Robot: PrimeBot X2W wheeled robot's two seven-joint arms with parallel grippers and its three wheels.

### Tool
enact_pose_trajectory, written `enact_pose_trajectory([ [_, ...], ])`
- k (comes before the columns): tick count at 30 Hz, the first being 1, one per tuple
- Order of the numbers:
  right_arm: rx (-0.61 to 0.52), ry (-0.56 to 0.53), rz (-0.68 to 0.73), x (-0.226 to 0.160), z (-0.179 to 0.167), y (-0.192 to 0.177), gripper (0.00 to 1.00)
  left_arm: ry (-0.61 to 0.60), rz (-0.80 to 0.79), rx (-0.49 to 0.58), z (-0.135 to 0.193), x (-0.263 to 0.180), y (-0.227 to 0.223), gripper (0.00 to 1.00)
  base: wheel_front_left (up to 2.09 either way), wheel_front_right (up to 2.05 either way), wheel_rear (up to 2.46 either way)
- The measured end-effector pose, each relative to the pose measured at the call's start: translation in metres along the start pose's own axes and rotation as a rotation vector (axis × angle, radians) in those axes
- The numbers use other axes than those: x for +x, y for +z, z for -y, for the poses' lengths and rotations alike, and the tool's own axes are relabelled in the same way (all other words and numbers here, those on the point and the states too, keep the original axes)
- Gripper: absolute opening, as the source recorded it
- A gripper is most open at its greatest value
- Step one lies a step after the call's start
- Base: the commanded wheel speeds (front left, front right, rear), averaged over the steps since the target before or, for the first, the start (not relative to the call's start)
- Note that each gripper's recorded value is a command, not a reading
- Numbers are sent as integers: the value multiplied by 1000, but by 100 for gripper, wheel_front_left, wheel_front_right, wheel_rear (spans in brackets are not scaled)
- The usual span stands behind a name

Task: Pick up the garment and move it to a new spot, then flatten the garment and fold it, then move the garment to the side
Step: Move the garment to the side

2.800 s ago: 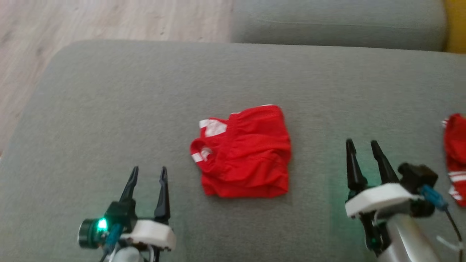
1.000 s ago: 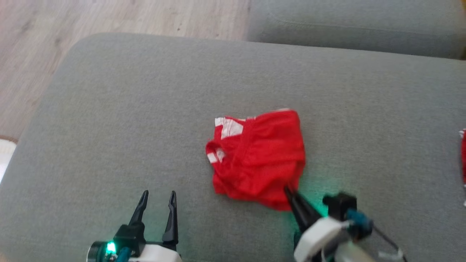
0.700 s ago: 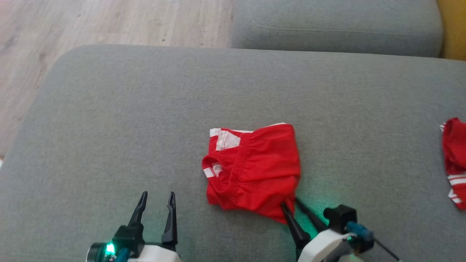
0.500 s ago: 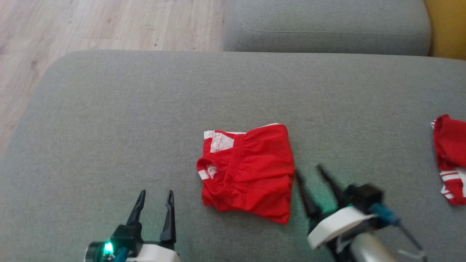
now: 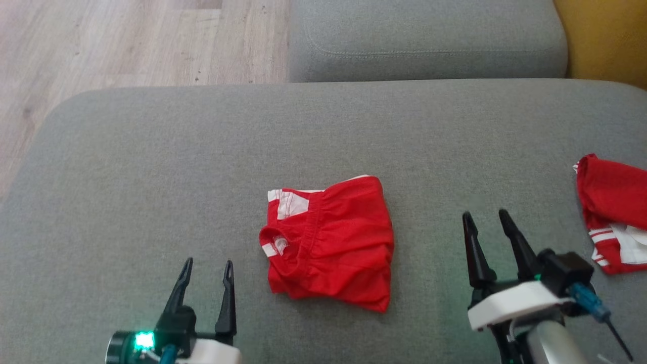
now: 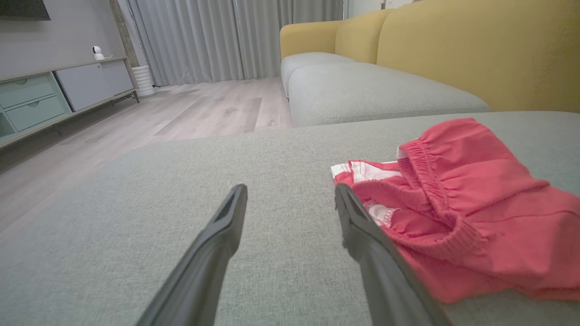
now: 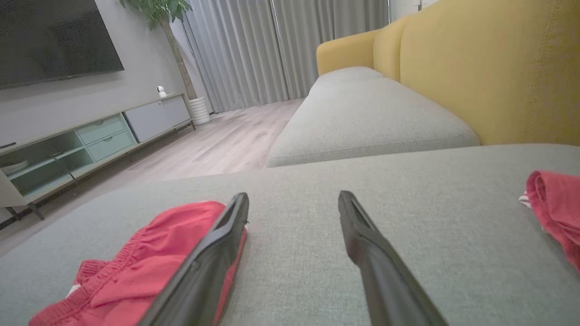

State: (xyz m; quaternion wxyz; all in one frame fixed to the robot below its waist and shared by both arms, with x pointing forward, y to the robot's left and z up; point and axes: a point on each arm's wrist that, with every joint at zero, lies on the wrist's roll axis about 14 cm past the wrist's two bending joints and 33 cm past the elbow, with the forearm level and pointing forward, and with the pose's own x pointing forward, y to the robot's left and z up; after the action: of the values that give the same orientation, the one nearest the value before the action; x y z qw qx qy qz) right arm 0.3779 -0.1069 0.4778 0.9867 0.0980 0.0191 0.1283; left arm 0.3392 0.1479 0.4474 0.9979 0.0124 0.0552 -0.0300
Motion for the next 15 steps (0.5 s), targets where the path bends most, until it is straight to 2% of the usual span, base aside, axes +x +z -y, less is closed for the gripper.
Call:
enact_pose_trajectory([
  [6,13,-10,-58,-8,2,-20,100,7,-32,3,-1,-10,-11,100,0,0,0],
  [12,53,72,-167,-3,-27,-53,100,13,-54,-1,-2,-15,-18,100,0,0,0],
  [15,70,117,-202,13,-40,-62,100,17,-73,-9,-4,-16,-24,100,0,0,0],
])
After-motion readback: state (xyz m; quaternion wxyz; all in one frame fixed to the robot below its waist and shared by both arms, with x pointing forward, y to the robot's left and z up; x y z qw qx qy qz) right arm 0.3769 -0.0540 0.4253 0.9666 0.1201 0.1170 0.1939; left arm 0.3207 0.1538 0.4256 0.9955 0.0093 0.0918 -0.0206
